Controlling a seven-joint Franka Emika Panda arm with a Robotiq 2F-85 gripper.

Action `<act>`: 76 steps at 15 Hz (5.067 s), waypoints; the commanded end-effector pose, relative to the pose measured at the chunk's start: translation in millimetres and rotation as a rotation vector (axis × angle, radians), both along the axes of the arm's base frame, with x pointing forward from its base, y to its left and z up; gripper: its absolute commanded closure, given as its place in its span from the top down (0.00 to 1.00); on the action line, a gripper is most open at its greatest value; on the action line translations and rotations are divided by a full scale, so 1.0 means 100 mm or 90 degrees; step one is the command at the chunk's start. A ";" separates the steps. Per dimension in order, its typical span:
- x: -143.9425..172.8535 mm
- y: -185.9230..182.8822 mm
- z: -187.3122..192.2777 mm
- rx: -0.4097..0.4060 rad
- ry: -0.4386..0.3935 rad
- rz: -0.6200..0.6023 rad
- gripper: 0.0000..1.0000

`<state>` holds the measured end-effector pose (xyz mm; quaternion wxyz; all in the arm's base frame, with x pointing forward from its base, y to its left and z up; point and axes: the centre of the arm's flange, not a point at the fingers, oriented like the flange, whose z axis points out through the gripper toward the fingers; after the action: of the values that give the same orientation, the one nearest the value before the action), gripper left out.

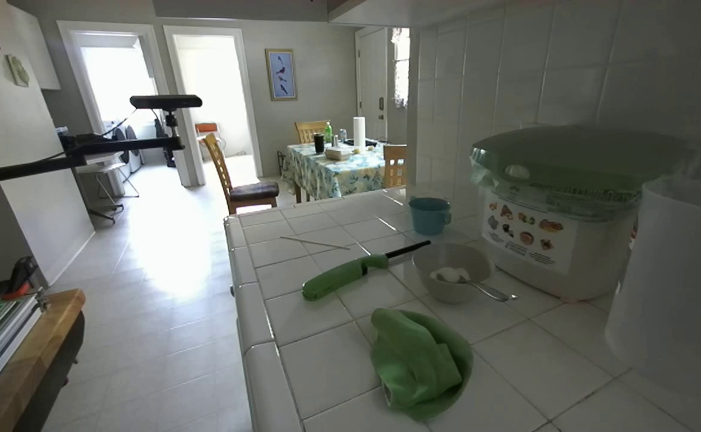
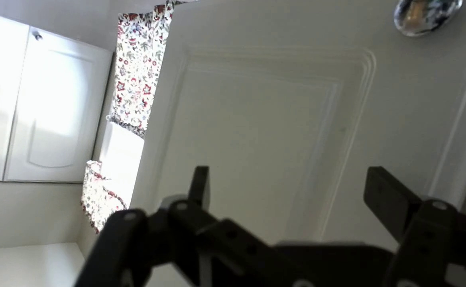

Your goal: Open the cabinet door

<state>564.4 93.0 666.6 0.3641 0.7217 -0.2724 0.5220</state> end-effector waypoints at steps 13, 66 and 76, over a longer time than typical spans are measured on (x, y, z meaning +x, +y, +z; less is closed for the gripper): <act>0.06 0.46 0.30 -0.002 -0.051 0.117 1.00; -1.12 -0.13 0.22 -0.067 -0.003 -0.109 1.00; -1.68 -0.44 0.39 -0.054 0.018 -0.144 1.00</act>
<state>415.9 58.6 705.7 0.4501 0.6680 -0.3302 0.4920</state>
